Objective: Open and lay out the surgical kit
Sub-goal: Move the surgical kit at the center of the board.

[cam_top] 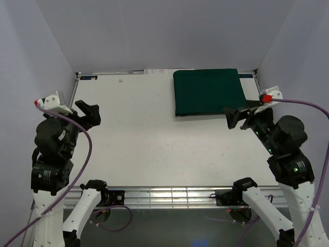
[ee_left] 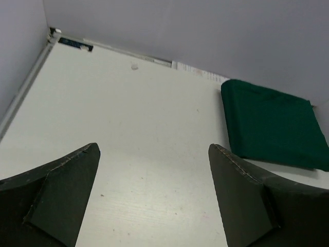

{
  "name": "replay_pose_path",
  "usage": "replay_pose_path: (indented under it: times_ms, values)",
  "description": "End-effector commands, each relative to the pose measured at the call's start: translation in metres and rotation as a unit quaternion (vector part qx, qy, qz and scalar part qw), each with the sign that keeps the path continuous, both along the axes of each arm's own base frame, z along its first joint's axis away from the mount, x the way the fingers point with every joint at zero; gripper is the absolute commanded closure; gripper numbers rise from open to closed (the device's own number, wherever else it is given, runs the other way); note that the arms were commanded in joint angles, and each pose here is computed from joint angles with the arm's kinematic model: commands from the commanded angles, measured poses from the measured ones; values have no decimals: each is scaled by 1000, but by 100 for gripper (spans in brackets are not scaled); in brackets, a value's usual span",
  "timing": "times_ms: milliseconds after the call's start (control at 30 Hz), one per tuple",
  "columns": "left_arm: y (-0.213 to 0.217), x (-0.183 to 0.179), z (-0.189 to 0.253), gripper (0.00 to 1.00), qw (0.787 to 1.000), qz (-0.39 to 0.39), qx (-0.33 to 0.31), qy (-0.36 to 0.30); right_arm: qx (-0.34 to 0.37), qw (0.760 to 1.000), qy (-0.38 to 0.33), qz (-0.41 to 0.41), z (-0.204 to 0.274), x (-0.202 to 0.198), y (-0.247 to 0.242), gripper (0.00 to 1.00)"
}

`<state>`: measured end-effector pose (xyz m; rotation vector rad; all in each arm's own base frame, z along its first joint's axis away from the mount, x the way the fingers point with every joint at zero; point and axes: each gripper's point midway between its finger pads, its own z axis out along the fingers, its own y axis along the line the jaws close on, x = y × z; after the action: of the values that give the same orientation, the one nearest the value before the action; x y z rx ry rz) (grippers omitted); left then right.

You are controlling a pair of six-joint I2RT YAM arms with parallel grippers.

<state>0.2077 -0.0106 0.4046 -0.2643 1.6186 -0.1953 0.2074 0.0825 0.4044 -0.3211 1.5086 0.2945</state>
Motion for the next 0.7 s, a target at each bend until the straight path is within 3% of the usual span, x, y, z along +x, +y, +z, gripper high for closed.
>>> replay_pose_path:
  times_ms: [0,267,367,533,667]
  values:
    - [-21,35,-46,2,994,-28,-43,93,26,996,70,51,-19,28,34,10]
    - [-62,115,-129,2,955,-66,-111,266,28,977,212,-10,-74,130,54,10]
    - [-74,142,-152,2,942,-77,-125,301,32,962,268,-43,-102,170,46,10]
    - [-98,180,-175,2,927,-98,-149,330,59,937,309,-155,-121,230,-21,10]
    - [-121,206,-191,2,920,-109,-148,345,36,920,341,-187,-157,263,-62,9]
